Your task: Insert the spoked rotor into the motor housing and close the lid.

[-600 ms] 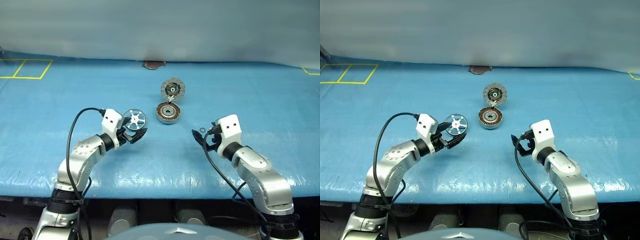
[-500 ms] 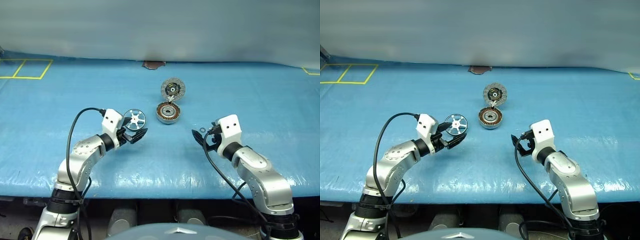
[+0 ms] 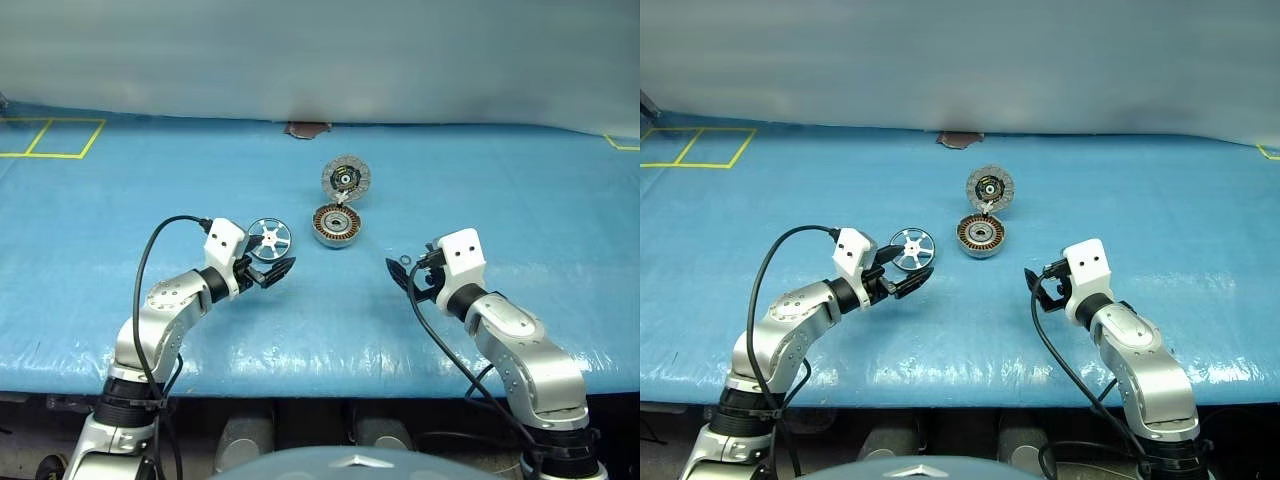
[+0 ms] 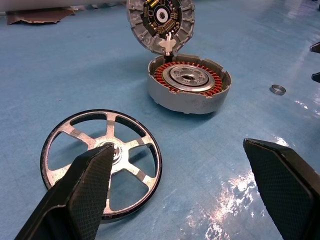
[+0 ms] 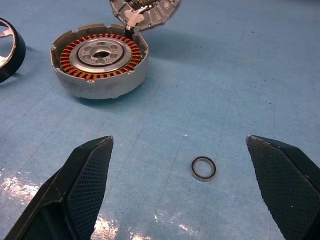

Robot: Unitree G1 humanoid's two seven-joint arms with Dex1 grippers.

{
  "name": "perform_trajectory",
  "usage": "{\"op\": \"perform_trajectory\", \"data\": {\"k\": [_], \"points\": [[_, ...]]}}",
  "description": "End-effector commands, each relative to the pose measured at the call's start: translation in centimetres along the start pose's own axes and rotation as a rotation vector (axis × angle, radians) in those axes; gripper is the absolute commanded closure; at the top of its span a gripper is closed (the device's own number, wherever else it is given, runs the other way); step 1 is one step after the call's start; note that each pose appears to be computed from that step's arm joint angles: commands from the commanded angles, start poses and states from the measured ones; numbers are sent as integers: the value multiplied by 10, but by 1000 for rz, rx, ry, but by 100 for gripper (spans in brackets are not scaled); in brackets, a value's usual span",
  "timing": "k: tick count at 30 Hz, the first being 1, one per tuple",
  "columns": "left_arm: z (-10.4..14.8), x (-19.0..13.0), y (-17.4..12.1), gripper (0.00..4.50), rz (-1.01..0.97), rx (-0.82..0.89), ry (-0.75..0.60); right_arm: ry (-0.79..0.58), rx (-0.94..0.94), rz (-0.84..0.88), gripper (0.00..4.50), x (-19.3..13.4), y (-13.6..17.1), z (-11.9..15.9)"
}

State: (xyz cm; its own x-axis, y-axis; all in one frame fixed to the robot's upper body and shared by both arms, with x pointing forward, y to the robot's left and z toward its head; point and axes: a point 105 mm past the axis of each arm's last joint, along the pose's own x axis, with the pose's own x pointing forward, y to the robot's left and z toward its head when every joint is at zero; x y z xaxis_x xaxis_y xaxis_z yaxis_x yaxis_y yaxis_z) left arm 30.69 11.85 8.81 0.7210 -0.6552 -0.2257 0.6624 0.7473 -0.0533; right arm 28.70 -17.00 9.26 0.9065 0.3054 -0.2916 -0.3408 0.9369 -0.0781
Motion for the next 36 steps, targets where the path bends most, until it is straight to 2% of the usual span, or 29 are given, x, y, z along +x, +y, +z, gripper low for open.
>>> {"op": "perform_trajectory", "data": {"k": [1,13,27,30,32,36], "points": [[11,0,-5,0,-18,44,-33,-42,-17,-15,2,-3,-4,11],[12,0,-5,0,-19,49,-33,-34,-36,-31,2,-3,-5,10],[11,-3,-6,0,-11,45,-35,-15,-72,49,2,1,4,10],[9,-2,-9,0,-13,42,-31,74,-267,149,2,4,4,8],[9,0,-11,0,-24,42,-32,183,-504,297,2,10,6,7],[8,1,-11,0,-25,42,-34,286,-725,482,2,26,5,18]]}}
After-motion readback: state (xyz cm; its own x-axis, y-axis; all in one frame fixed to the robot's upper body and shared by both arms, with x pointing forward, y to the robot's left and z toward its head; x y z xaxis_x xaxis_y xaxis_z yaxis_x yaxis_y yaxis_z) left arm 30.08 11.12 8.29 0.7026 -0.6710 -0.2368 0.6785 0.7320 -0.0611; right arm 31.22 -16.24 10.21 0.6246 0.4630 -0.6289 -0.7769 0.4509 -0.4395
